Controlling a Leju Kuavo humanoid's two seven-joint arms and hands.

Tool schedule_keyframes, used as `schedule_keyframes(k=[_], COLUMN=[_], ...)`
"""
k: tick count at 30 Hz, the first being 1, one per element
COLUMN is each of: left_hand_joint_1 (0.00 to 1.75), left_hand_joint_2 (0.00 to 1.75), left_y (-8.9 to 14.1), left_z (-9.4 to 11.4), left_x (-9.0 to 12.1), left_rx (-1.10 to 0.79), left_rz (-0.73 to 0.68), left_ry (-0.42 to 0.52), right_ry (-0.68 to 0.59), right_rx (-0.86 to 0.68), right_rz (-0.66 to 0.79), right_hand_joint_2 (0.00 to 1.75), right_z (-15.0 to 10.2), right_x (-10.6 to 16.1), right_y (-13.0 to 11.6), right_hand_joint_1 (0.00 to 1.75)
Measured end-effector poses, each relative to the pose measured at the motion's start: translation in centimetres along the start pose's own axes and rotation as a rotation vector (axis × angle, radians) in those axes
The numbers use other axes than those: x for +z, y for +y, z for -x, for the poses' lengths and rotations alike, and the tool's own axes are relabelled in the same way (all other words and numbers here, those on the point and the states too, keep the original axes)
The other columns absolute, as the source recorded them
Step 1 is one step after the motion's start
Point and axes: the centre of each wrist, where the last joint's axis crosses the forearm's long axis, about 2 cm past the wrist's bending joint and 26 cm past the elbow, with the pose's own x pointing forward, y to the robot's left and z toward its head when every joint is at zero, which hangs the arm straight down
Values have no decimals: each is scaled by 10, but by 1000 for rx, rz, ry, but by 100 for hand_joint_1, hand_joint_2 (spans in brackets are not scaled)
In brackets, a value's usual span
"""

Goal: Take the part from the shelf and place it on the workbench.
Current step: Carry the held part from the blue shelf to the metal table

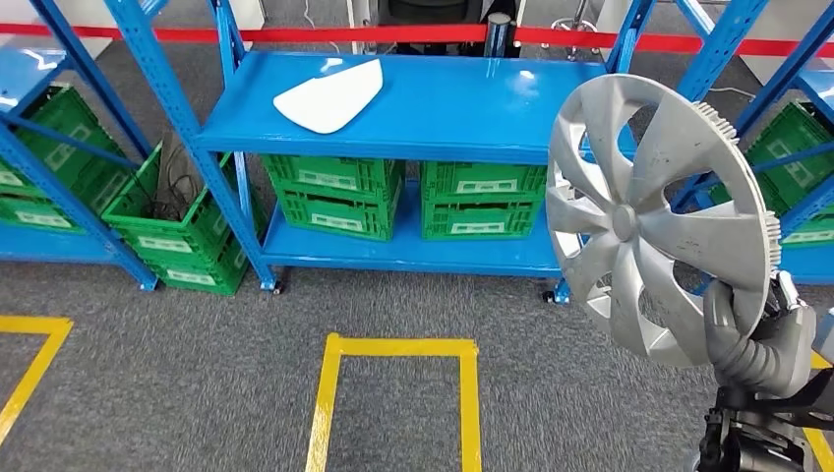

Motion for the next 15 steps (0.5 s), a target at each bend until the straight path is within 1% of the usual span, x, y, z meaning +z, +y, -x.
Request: schedule_keyframes(k=[3, 7, 10, 15], left_hand_joint_1=[0, 0, 0, 0], left_hand_joint_2=[0, 0, 0, 0], left_y=[6, 9, 4, -6], left_z=[-4, -6, -5, 1], left_x=[-1, -2, -1, 1], left_rx=[10, -12, -56, -129], left_rz=[-16, -17, 5, 32], left_ry=[-3, 30, 41, 30], right_ry=[-11, -16, -29, -43], right_rx=[17, 27, 28, 25], right_rz=[6, 8, 8, 3], right_hand_joint_2=[175, 175, 175, 175], right_z=[1, 1, 1, 0], right_x=[1, 1, -1, -5], right_y=[-1, -1, 1, 5], right_hand_joint_1=[175, 175, 175, 175])
